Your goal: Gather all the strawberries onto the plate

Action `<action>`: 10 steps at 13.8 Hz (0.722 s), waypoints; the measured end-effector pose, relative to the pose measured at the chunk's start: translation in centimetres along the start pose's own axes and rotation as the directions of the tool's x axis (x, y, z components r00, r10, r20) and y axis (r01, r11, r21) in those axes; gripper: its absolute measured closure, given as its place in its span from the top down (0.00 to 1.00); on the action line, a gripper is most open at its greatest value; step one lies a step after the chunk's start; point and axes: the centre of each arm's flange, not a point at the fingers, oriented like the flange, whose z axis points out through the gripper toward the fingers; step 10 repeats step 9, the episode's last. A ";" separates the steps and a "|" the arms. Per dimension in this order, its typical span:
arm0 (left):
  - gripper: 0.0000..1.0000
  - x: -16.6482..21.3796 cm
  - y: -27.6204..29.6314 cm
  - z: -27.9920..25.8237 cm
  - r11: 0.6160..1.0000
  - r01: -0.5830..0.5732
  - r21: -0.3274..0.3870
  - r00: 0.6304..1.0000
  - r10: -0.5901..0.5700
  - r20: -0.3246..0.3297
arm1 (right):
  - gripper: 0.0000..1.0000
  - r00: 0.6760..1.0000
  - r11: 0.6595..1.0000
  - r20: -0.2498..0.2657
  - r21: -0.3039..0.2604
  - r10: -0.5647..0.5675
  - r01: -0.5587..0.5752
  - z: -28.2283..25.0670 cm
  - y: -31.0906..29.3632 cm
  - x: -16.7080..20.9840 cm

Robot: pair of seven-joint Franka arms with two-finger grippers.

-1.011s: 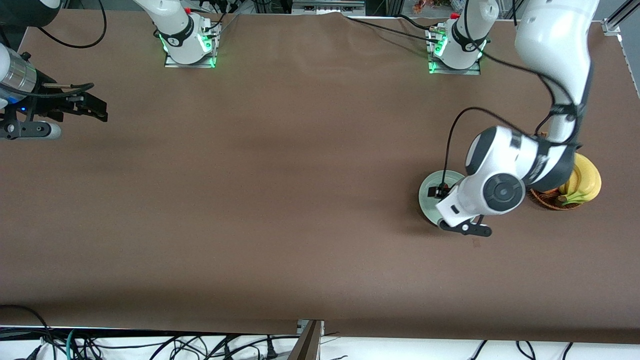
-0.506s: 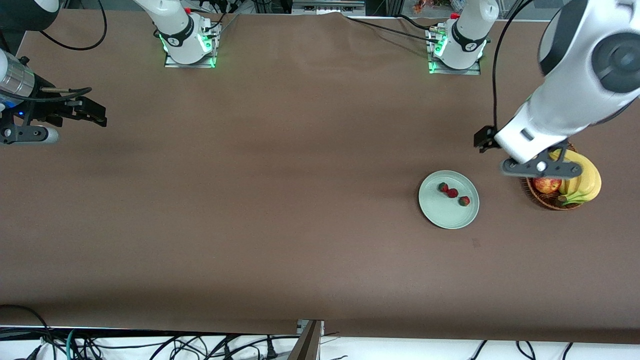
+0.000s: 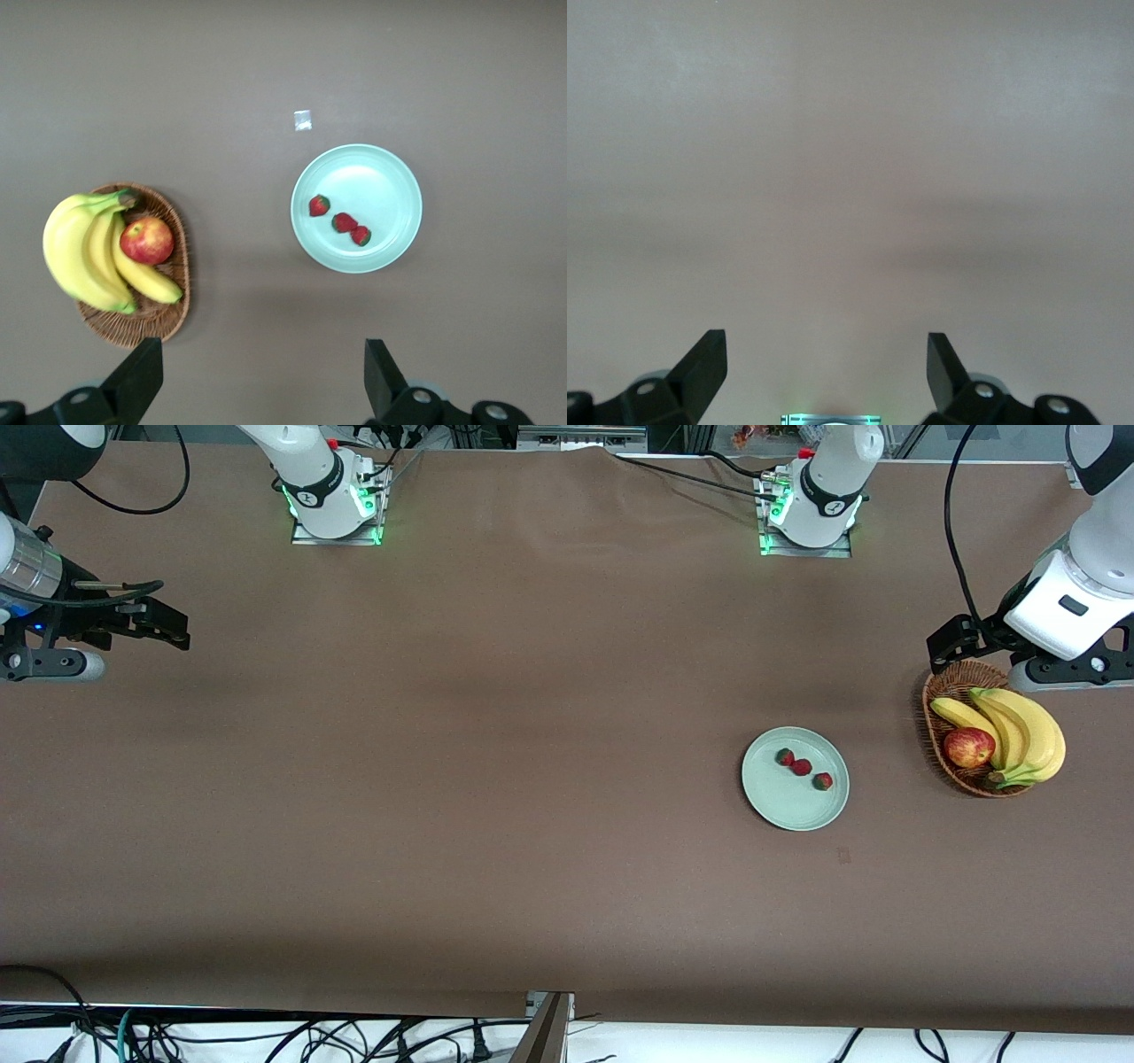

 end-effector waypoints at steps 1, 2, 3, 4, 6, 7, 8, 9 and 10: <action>1.00 -0.4 0.4 0.3 1.000 -0.006 -0.005 1.000 0.006 -0.015 | 1.00 1.000 1.000 0.000 0.000 0.000 0.000 0.0 0.0 0.0; 1.00 -0.7 0.6 0.5 1.000 -0.006 -0.017 1.000 0.005 -0.018 | 1.00 1.000 1.000 0.000 0.000 -0.001 0.001 0.0 0.0 0.0; 1.00 -1.0 0.5 0.6 0.999 0.003 -0.036 1.000 -0.004 -0.017 | 1.00 1.000 1.000 0.000 0.000 -0.001 0.001 0.0 0.0 0.0; 1.00 -1.0 -0.1 0.7 0.998 0.020 -0.055 1.000 -0.021 -0.013 | 1.00 1.000 1.000 0.000 0.000 -0.001 0.001 0.0 0.0 0.0; 1.00 -1.0 -1.5 0.9 0.996 0.046 -0.076 0.999 -0.046 -0.006 | 1.00 1.000 1.000 -0.001 0.000 -0.001 0.001 -0.1 0.0 0.0; 1.00 -1.0 -1.8 0.9 0.996 0.050 -0.078 0.999 -0.051 -0.005 | 1.00 1.000 1.000 -0.001 0.000 -0.001 0.001 -0.1 0.0 0.0; 1.00 -1.0 -1.8 1.0 0.996 0.051 -0.078 0.999 -0.051 -0.002 | 1.00 1.000 1.000 -0.001 0.000 -0.001 0.001 -0.1 0.0 0.0; 1.00 -1.1 -1.8 1.0 0.996 0.050 -0.077 0.999 -0.050 0.004 | 1.00 1.000 1.000 -0.001 0.000 -0.001 0.001 -0.1 0.0 0.0; 1.00 -1.1 -1.8 1.0 0.996 0.050 -0.077 0.999 -0.050 0.004 | 1.00 1.000 1.000 -0.001 0.000 -0.001 0.001 -0.1 0.0 0.0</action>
